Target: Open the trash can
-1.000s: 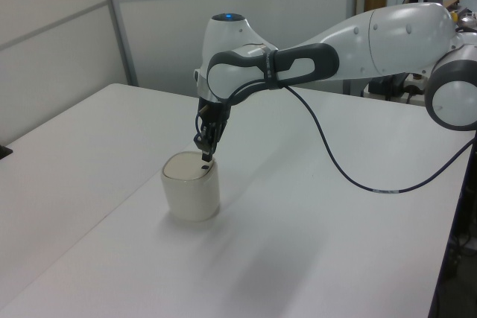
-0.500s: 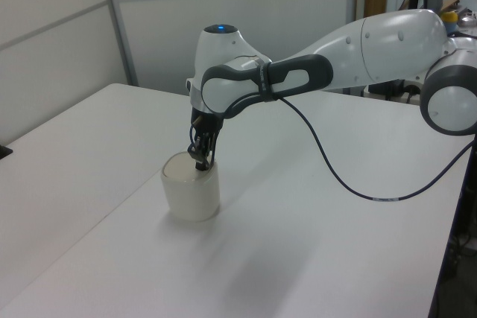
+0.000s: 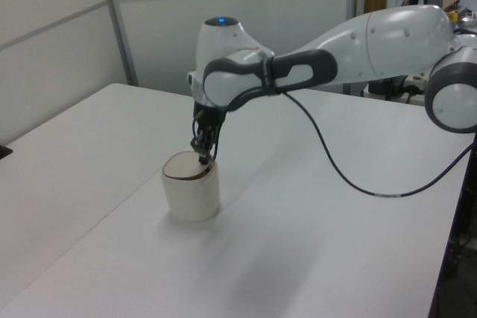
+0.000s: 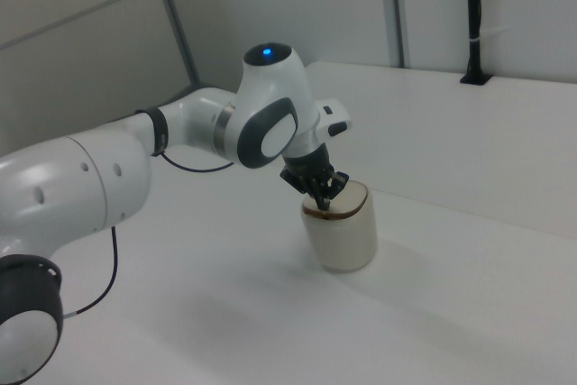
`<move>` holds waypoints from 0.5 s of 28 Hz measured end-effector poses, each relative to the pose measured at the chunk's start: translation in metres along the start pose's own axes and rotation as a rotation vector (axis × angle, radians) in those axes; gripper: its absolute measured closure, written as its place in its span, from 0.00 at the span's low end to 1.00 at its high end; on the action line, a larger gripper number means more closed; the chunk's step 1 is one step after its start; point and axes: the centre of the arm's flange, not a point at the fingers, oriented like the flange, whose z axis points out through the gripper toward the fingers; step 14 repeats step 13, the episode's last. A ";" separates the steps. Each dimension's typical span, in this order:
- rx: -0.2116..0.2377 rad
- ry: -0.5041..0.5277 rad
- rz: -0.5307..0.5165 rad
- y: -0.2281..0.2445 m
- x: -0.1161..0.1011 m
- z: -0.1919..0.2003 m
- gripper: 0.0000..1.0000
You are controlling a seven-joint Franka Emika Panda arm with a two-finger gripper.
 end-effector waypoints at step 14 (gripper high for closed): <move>-0.063 -0.105 0.031 0.032 -0.038 -0.096 0.57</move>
